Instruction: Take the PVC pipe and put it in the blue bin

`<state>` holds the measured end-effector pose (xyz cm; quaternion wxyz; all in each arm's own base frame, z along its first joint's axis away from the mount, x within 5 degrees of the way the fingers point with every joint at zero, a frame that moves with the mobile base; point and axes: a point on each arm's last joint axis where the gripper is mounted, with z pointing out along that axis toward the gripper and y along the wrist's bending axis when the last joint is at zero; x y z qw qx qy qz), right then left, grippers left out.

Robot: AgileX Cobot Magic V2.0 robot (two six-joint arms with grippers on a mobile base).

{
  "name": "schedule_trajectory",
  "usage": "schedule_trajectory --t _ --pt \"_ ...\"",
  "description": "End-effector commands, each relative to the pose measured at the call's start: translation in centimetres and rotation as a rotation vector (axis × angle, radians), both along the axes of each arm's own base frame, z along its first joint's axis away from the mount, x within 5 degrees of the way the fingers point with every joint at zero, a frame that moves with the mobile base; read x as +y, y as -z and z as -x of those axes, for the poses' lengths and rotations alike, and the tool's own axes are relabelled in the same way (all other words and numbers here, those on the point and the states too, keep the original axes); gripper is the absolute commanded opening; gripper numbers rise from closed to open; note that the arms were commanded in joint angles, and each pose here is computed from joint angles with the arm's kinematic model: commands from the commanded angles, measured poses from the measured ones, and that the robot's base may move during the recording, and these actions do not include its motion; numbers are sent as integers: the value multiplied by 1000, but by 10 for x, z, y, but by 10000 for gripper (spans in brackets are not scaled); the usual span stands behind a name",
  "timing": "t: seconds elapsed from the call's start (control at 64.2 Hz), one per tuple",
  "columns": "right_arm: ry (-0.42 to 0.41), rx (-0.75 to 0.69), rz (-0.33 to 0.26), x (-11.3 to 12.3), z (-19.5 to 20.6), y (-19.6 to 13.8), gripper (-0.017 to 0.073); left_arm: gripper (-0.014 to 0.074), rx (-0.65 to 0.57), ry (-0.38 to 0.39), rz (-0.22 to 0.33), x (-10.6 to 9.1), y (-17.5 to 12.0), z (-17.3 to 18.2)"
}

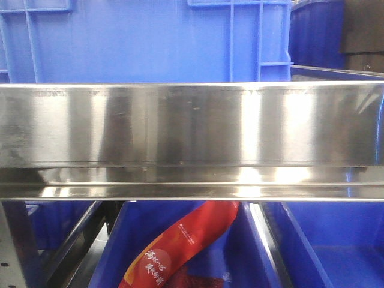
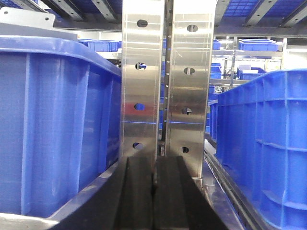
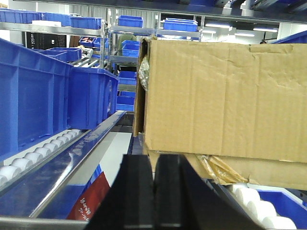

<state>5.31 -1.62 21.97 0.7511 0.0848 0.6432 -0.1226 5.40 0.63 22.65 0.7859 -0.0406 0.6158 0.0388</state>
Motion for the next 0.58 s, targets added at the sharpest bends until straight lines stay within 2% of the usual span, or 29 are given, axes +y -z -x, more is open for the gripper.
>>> schedule_trajectory --t 0.0,0.561 --pt "8 -23 10 0 1 -2 -167 -111 -24 4 -4 0 -3 1" --pt "8 -23 10 0 1 -2 -167 -111 -24 4 -4 0 -3 1"
